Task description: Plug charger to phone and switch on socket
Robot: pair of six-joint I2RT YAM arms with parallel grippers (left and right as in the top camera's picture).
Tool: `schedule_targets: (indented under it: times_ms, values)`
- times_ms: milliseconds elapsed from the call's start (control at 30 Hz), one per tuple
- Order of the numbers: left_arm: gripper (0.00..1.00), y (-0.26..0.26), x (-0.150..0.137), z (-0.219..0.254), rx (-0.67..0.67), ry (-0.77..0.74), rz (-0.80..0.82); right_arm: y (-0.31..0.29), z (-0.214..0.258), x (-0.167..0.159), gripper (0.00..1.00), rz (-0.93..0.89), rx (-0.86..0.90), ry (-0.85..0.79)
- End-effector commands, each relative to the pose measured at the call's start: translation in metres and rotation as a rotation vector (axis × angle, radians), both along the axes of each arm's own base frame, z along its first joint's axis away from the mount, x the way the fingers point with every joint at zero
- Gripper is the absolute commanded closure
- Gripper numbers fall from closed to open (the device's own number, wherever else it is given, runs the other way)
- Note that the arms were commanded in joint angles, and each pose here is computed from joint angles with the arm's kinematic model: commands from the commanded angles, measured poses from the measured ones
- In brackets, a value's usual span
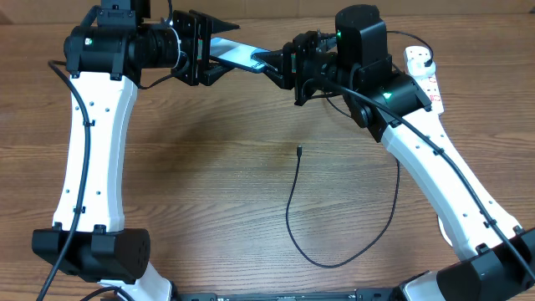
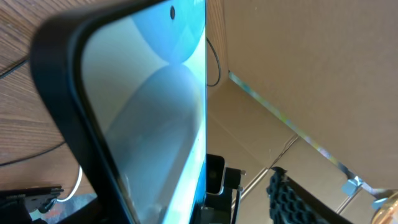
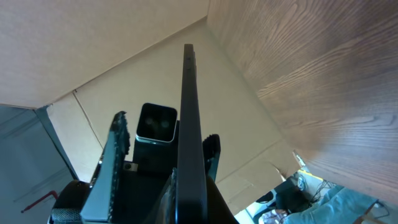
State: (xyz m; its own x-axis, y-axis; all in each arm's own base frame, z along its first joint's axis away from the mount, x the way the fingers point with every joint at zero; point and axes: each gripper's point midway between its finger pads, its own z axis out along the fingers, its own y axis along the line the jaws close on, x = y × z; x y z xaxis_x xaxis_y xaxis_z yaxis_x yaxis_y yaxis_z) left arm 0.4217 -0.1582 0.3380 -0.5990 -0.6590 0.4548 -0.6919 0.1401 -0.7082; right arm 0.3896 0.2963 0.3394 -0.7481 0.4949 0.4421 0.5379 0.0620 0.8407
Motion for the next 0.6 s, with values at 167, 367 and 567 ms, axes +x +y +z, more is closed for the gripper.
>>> schedule_targets:
  times_ms: [167,367,567]
  values:
    - [0.48,0.001,0.003,-0.005,0.013,0.013,0.020,0.008,0.038,-0.016,0.96,0.030,0.072,-0.035]
    - [0.58,0.001,0.003,-0.005,0.013,0.013,0.020,0.015,0.042,-0.021,0.96,0.045,0.085,-0.044]
    - [0.65,0.001,0.003,-0.005,0.013,0.012,0.020,0.016,0.042,-0.021,0.96,0.046,0.085,-0.044]
